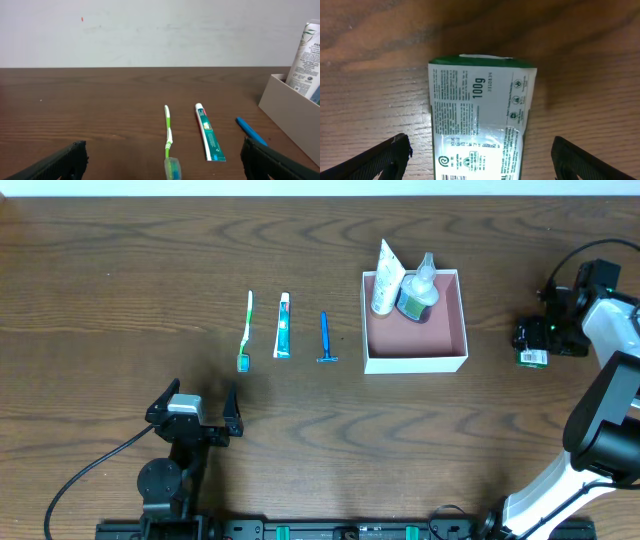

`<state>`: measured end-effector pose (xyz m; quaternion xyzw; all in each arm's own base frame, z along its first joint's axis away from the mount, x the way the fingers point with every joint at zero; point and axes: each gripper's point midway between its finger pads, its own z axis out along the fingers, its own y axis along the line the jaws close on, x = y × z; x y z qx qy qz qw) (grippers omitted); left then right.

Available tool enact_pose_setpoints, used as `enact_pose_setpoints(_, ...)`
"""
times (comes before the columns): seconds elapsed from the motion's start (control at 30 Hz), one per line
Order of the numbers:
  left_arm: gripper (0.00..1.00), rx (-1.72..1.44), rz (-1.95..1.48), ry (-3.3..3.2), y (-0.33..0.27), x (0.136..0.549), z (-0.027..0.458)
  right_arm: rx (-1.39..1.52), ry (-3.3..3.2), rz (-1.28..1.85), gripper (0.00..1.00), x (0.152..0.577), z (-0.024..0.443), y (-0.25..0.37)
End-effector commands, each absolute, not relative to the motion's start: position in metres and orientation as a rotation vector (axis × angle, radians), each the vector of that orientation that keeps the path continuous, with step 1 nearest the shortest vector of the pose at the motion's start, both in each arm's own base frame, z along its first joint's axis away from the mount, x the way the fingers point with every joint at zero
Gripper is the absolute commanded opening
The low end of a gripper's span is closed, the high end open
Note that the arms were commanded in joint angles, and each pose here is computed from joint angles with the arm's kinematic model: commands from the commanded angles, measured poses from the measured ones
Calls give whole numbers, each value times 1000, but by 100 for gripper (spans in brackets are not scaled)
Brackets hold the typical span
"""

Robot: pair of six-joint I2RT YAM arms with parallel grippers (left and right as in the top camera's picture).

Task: Pack container
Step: 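Grasp the soap package and carry it over the box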

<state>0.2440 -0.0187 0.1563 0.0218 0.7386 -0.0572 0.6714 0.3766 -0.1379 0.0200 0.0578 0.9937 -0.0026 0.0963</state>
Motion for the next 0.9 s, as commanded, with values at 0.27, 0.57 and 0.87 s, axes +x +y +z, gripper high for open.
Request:
enact_pose_setpoints(0.27,98,56,-139,1707,-20,243,141,180,2934,-19,91,377,16,-136)
enact_pose_setpoints(0.57,98,56,-139,1707,-20,243,141,182,2954,-20,89,376,6,-137)
enact_pose_setpoints(0.87,98,55,-139,1707,-20,243,141,181,2976,-29,88,374,-3,-138)
